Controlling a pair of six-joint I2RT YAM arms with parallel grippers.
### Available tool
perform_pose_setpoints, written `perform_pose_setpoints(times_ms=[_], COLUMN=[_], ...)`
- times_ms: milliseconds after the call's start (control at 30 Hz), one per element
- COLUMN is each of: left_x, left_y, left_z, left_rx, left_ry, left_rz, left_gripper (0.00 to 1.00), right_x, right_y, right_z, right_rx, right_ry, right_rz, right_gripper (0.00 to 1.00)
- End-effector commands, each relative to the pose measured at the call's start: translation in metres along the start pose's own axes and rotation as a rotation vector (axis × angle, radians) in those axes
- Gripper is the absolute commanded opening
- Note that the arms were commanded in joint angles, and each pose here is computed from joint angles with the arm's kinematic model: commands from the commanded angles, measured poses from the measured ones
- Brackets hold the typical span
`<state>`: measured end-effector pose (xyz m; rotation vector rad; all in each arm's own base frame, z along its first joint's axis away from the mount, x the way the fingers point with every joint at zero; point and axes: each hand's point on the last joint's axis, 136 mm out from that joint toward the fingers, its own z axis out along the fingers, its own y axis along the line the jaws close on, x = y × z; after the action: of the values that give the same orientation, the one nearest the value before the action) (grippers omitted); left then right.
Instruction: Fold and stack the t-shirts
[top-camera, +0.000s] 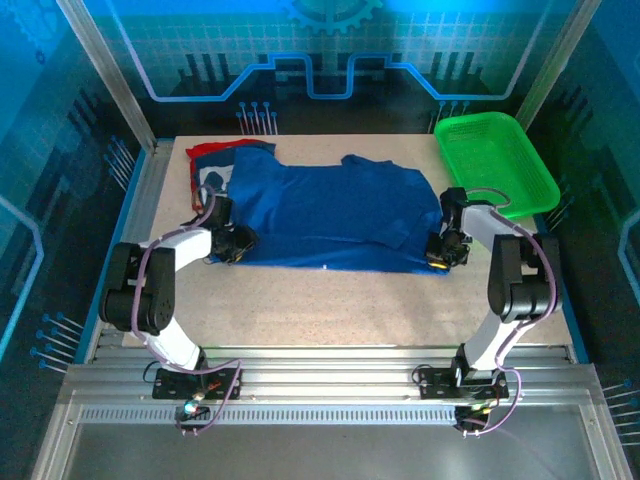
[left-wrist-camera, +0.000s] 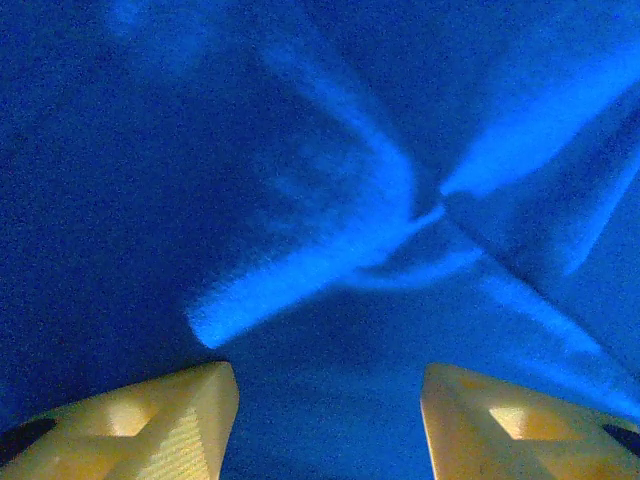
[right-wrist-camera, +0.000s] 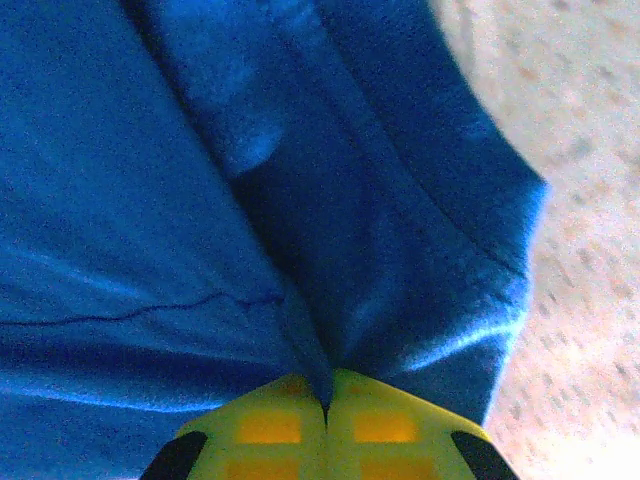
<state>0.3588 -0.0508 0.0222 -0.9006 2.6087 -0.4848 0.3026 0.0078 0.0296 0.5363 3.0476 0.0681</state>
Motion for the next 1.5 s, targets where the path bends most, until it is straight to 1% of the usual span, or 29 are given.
perform_pose_setpoints(times_ms=[0,133,233,400,433,467,500,567,633,667,767,833,900,933,1000,1067,1133,1267,1367,1467], left_x=[0.023,0.031,0.037,0.043,0.045,0.045,0.045,0.046,0.047,0.047,0.045,0.042,0.036,0.032,0.027,0.024,0.024,0.029,0.029,0.021], left_y=[0.048,0.060,0.065,0.059,0.057,0.054,0.049,0.037,0.024,0.019,0.001,-0.012,-0.018,-0.017,-0.015,-0.017,-0.024,-0.022,-0.012,-0.015], left_z=[-0.005,-0.010,-0.010,-0.013,-0.014,-0.015,-0.017,-0.021,-0.029,-0.032,-0.046,-0.057,-0.067,-0.071,-0.075,-0.078,-0.081,-0.084,-0.075,-0.066], left_rx=[-0.151,-0.179,-0.183,-0.138,-0.126,-0.114,-0.097,-0.057,-0.028,-0.020,0.025,0.054,0.059,0.046,0.017,0.002,0.021,-0.005,-0.042,-0.039], left_ry=[0.062,0.070,0.077,0.080,0.081,0.077,0.075,0.075,0.072,0.066,0.053,0.040,0.013,-0.002,-0.019,-0.014,0.002,0.012,0.012,-0.010], left_rz=[-0.048,-0.059,-0.069,-0.073,-0.067,-0.060,-0.054,-0.043,-0.028,-0.023,-0.017,-0.016,-0.009,-0.015,-0.020,-0.022,-0.028,-0.015,-0.020,-0.026], left_gripper=[0.53,0.53,0.49,0.54,0.56,0.57,0.59,0.61,0.63,0.65,0.68,0.70,0.73,0.76,0.78,0.78,0.77,0.77,0.75,0.72], right_x=[0.020,0.043,0.060,0.080,0.079,0.088,0.088,0.085,0.078,0.076,0.060,0.054,0.053,0.055,0.060,0.067,0.077,0.091,0.093,0.091], right_y=[-0.032,-0.051,-0.060,-0.063,-0.061,-0.064,-0.064,-0.061,-0.059,-0.057,-0.037,-0.015,0.008,0.019,0.040,0.063,0.084,0.100,0.109,0.114], right_z=[-0.022,-0.030,-0.023,-0.004,-0.003,0.002,0.002,0.000,-0.008,-0.012,-0.035,-0.053,-0.066,-0.070,-0.073,-0.072,-0.066,-0.046,-0.033,-0.022], right_rx=[0.129,0.187,0.215,0.216,0.206,0.214,0.214,0.199,0.183,0.172,0.085,0.008,-0.058,-0.083,-0.138,-0.212,-0.249,-0.217,-0.214,-0.197], right_ry=[0.017,0.041,0.081,0.148,0.146,0.170,0.168,0.151,0.112,0.096,0.010,-0.048,-0.072,-0.071,-0.061,-0.042,-0.012,0.036,0.038,0.045], right_rz=[0.069,0.117,0.142,0.166,0.172,0.176,0.180,0.181,0.183,0.180,0.146,0.091,0.024,-0.010,-0.072,-0.142,-0.228,-0.306,-0.317,-0.330], right_gripper=[0.00,0.00,0.00,0.00,0.03,0.10,0.19,0.26,0.38,0.40,0.45,0.49,0.53,0.54,0.56,0.56,0.57,0.56,0.55,0.53])
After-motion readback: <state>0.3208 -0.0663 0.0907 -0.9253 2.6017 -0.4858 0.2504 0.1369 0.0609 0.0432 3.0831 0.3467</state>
